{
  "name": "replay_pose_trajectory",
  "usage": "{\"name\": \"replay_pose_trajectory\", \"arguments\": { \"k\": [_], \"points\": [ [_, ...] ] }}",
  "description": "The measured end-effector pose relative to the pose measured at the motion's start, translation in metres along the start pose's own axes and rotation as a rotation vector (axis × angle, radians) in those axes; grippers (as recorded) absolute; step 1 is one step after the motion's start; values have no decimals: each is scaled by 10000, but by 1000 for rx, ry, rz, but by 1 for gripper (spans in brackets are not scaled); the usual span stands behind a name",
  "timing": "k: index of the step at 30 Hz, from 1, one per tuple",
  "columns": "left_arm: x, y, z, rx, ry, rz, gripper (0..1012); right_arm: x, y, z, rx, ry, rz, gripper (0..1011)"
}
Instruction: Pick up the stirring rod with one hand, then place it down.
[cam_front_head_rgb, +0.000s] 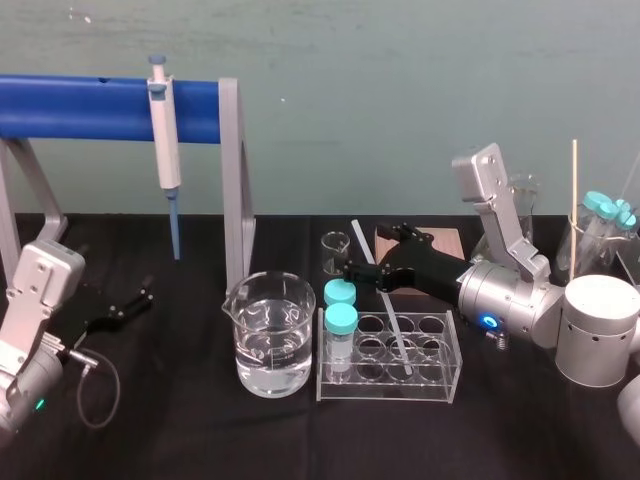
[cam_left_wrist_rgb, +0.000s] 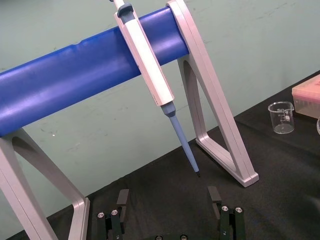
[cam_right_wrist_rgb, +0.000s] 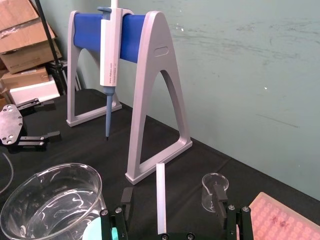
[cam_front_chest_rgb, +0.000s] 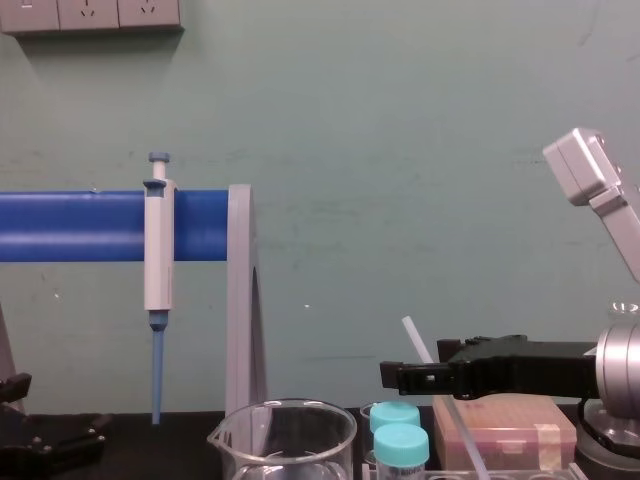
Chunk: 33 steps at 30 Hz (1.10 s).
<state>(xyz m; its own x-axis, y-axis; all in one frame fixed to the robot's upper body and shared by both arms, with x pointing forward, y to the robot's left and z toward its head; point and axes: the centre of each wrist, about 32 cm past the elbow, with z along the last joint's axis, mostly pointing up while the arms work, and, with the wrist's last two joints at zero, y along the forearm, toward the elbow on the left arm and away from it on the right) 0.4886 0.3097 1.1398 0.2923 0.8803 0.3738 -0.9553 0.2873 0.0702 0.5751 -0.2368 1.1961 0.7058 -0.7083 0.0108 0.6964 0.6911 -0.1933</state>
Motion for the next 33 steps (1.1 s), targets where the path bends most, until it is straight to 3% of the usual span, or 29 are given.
{"name": "replay_pose_trajectory", "arguments": {
  "k": [4, 11, 17, 23, 33],
  "points": [
    [0, 0, 0, 0, 0, 0, 1000, 0, -1, -1, 0, 0, 0, 995],
    [0, 0, 0, 0, 0, 0, 1000, -1, -2, -2, 1, 1, 0, 840],
    [0, 0, 0, 0, 0, 0, 1000, 0, -3, -1, 1, 1, -1, 682],
    [0, 0, 0, 0, 0, 0, 1000, 1, -5, -1, 1, 1, -1, 432],
    [0, 0, 0, 0, 0, 0, 1000, 1, -4, -1, 2, 1, -2, 151]
  ]
}}
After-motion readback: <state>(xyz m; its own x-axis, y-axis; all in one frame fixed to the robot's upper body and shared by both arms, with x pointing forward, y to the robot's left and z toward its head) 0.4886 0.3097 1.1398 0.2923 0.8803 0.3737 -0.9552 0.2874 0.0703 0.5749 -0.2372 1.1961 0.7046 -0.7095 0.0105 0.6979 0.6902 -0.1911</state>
